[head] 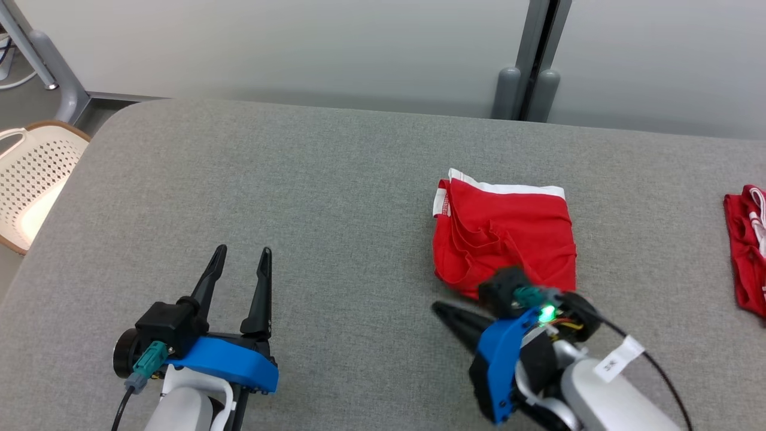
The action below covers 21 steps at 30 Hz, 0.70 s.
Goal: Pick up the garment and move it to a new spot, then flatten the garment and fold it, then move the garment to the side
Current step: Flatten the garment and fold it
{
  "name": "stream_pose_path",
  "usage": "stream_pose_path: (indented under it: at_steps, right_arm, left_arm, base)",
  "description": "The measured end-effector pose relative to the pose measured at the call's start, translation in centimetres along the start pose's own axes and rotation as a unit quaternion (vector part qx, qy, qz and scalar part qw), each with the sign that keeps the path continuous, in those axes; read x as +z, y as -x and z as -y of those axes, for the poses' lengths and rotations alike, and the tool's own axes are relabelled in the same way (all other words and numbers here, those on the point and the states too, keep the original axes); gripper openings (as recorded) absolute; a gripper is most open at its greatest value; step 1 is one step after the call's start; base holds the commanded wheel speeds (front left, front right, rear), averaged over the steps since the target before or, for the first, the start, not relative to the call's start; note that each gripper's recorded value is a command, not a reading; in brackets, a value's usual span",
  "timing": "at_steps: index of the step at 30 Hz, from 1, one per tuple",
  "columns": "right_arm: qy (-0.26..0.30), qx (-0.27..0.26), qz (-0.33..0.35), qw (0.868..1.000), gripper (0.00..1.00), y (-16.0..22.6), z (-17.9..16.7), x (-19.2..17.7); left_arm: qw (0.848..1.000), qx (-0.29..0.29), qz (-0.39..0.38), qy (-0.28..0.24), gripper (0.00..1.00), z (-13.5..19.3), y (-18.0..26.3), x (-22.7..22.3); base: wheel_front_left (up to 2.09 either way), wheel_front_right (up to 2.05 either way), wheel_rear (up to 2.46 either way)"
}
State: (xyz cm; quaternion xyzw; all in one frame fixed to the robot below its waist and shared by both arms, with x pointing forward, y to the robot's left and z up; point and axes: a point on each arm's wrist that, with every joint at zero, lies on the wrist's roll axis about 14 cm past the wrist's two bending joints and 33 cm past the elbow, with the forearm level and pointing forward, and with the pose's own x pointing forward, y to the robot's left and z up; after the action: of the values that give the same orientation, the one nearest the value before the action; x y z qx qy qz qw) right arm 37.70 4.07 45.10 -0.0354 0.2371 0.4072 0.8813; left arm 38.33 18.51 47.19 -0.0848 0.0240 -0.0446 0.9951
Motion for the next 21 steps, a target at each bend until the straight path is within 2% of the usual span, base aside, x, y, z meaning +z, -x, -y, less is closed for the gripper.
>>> stream_pose_path:
  at_steps: [7,11,14,21]
  right_arm:
    - [-0.002,-0.129,0.026,0.991,0.00,2.4,9.8,2.0]
    - [-0.004,-0.175,-0.003,0.984,0.00,2.7,14.2,1.0]
    - [-0.001,-0.183,-0.028,0.983,0.00,2.1,15.6,0.1]
    - [0.025,-0.156,-0.091,0.983,0.00,-0.4,15.9,-2.7]
  left_arm:
    - [1.000,-0.003,0.001,0.002,1.00,0.3,-0.3,0.0]
    - [1.000,-0.004,-0.001,0.002,1.00,0.3,-0.6,-0.1]
    - [1.000,-0.001,-0.002,0.001,1.00,0.2,-0.7,-0.2]
    - [1.000,0.014,-0.008,0.000,1.00,-0.8,-0.4,-0.5]
  base:
    - [0.00,0.00,0.00]
    - [0.00,0.00,0.00]
    - [0.00,0.00,0.00]
    - [0.00,0.00,0.00]
